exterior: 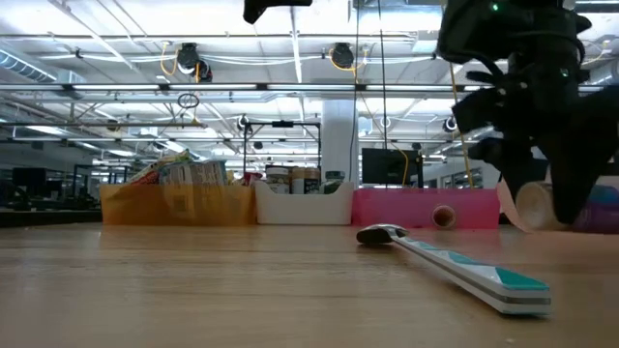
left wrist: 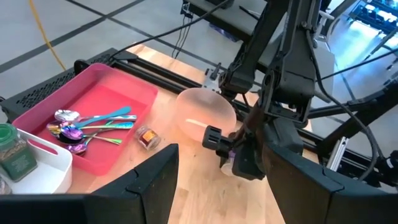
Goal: Pick & Place Food Item
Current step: Put the purple seasoning bottle into the white bin
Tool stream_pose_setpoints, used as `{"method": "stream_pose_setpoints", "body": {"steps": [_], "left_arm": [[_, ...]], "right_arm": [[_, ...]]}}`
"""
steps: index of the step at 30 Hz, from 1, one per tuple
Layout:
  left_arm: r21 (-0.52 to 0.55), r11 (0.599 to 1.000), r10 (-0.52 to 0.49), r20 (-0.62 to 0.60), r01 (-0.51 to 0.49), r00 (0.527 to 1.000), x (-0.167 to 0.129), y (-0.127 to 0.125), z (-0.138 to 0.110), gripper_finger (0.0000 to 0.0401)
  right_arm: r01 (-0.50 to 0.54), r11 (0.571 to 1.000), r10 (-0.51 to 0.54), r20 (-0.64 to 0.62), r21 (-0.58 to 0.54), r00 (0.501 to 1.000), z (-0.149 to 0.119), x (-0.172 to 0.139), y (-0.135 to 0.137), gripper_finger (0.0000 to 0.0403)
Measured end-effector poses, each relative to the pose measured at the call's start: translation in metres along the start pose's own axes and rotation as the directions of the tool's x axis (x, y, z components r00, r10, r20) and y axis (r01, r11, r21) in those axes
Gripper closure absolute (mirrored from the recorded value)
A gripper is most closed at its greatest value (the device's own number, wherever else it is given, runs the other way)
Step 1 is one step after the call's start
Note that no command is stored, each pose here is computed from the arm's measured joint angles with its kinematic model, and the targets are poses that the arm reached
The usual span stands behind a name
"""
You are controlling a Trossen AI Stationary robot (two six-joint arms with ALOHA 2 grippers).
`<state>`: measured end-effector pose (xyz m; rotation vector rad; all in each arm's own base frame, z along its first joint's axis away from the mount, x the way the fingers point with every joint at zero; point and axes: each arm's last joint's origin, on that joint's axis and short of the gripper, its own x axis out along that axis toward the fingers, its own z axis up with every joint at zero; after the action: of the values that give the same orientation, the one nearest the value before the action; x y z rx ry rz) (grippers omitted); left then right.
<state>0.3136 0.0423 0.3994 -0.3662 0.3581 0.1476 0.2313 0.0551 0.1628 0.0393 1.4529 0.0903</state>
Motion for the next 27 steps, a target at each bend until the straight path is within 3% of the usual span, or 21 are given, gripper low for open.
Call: {"method": "stream_pose_setpoints", "body": {"steps": [10, 17, 27], "left_arm": [[0.02, 0.999, -0.043, -0.013, 0.044, 0.999, 0.0, -0.003, -0.001, 0.016], [0.073, 0.992, -0.099, -0.022, 0.101, 0.995, -0.007, -0.002, 0.002, 0.016], [0.157, 0.98, -0.131, 0.066, 0.12, 0.989, -0.045, 0.006, 0.018, 0.016]], "right_arm": [[-0.028, 1.0, 0.03, 0.217, -0.015, 0.976, 0.046, -0.055, 0.009, 0.0214], [0.129, 0.991, -0.117, 0.287, -0.025, 0.951, 0.065, -0.106, -0.003, 0.021], [0.264, 0.96, -0.279, 0.385, 0.091, 0.88, 0.076, -0.167, -0.024, 0.0209]]}}
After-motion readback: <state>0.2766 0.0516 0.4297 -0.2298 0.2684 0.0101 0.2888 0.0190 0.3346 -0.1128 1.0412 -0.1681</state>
